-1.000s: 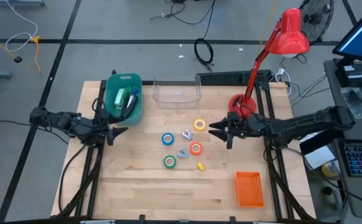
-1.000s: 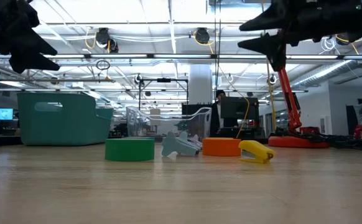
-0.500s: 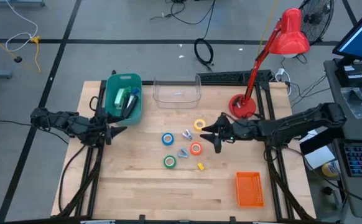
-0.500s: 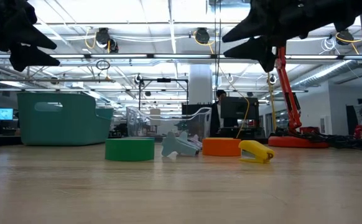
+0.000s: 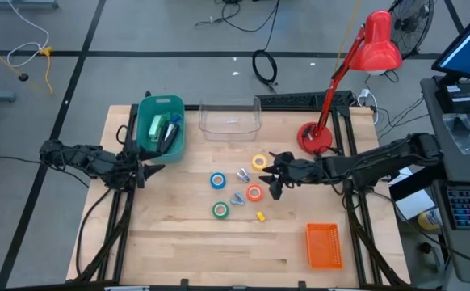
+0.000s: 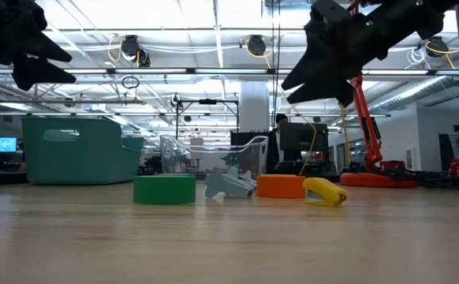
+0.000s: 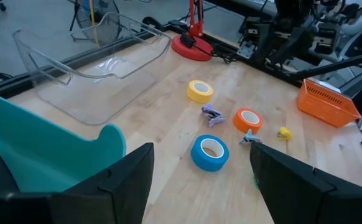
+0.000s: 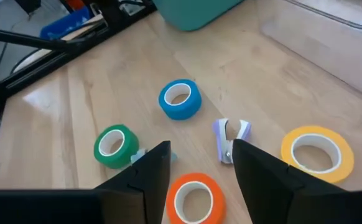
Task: Pick and place Stapler, Stapler remover, tape
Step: Put the yellow stapler into the green bin
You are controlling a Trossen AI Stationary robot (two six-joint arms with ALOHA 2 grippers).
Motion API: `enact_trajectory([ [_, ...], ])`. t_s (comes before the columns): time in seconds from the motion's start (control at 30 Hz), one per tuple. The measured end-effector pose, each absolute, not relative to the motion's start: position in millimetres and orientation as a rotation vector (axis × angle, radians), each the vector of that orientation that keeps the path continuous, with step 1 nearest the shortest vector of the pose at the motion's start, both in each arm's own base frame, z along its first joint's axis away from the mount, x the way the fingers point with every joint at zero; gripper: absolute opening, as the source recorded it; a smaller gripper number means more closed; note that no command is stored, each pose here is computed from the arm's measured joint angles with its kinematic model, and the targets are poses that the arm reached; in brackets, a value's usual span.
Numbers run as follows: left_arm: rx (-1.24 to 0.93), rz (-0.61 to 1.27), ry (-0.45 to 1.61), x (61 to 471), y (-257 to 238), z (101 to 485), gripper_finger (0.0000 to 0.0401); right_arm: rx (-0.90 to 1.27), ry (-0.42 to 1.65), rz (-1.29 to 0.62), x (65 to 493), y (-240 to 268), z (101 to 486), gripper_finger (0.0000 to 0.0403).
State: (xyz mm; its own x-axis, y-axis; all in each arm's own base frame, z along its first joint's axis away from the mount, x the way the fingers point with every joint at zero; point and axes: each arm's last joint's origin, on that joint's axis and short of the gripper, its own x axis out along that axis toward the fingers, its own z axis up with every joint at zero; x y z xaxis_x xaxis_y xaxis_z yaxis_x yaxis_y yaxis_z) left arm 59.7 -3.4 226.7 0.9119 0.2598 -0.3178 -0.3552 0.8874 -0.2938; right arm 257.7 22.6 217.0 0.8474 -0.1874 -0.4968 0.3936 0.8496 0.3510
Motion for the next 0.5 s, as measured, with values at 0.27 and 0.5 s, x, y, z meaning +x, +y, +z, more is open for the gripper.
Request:
enact_trajectory([
  [0.27, -0.398, 0.254, 0.284, 60.5, -5.6, 227.6, 0.0271, 0.407, 0.460, -0.261, 272.3, 25.2, 228.7, 0.0130],
  [0.5, -0.244, 0.008, 0.216, 64.1, -12.3, 240.1, 0.0271, 0.405, 0.450, -0.232, 274.5, 26.2, 234.5, 0.0111],
])
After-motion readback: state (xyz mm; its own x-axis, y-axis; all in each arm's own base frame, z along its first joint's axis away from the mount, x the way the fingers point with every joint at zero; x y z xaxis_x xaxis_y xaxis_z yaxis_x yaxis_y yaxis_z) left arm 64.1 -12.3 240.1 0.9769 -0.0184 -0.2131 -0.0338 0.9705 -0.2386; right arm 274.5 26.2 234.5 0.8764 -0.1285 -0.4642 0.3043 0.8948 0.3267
